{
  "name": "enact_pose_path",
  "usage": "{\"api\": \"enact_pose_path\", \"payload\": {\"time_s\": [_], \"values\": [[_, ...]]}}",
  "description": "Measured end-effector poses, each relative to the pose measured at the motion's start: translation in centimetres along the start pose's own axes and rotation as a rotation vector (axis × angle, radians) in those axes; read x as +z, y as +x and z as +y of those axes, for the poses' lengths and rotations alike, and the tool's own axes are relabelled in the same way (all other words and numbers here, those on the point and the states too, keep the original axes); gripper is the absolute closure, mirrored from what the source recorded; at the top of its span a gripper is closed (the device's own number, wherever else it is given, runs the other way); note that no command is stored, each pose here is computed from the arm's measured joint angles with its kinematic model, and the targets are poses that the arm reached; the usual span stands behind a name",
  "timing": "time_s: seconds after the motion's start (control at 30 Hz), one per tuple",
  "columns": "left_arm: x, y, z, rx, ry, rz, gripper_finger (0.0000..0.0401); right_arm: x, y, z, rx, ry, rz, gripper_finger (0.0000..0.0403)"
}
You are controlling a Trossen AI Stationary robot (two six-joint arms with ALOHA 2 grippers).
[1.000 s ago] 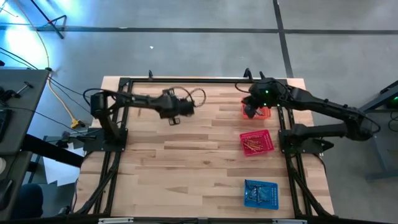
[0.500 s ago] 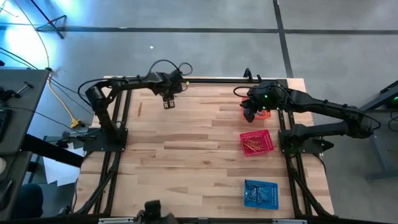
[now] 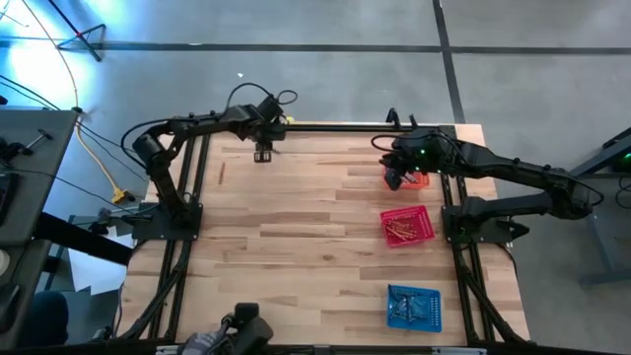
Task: Sort crayons
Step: Put the gray crayon into the orange bin
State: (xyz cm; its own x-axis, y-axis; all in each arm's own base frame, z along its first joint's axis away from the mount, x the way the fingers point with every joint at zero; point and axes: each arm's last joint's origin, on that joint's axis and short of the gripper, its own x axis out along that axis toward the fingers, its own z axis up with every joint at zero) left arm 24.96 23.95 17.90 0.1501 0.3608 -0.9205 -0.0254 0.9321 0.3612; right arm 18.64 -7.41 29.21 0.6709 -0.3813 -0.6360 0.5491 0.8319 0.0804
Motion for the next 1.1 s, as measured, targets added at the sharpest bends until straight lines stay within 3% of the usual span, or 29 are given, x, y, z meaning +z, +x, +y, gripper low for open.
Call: {"api": "enact_pose_path", "payload": {"time_s": [0.13, 0.4, 0.6, 0.87, 1.1], "values": [[0.3, 0.7, 0.6, 0.028, -0.026, -0.050, 0.0265, 0.3, 0.0, 0.1, 0.006, 0.002, -0.031, 0.0334], [0.1, 3.7, 0.0, -0.028, 0.010, 0.017, 0.0266, 0.4, 0.0, 0.1, 0.009, 0.007, -0.045, 0.0334], [0.2, 4.8, 0.1, -0.018, 0.072, 0.030, 0.0266, 0.6, 0.0, 0.1, 0.013, 0.013, -0.065, 0.0334], [-0.4, 5.2, 0.0, -0.063, 0.037, 0.048, 0.0266, 0.7, 0.0, 0.1, 0.014, 0.013, -0.070, 0.0334], [0.9, 4.6, 2.0, 0.088, 0.020, 0.048, 0.0266, 0.7, 0.0, 0.1, 0.014, 0.007, -0.070, 0.0334]]}}
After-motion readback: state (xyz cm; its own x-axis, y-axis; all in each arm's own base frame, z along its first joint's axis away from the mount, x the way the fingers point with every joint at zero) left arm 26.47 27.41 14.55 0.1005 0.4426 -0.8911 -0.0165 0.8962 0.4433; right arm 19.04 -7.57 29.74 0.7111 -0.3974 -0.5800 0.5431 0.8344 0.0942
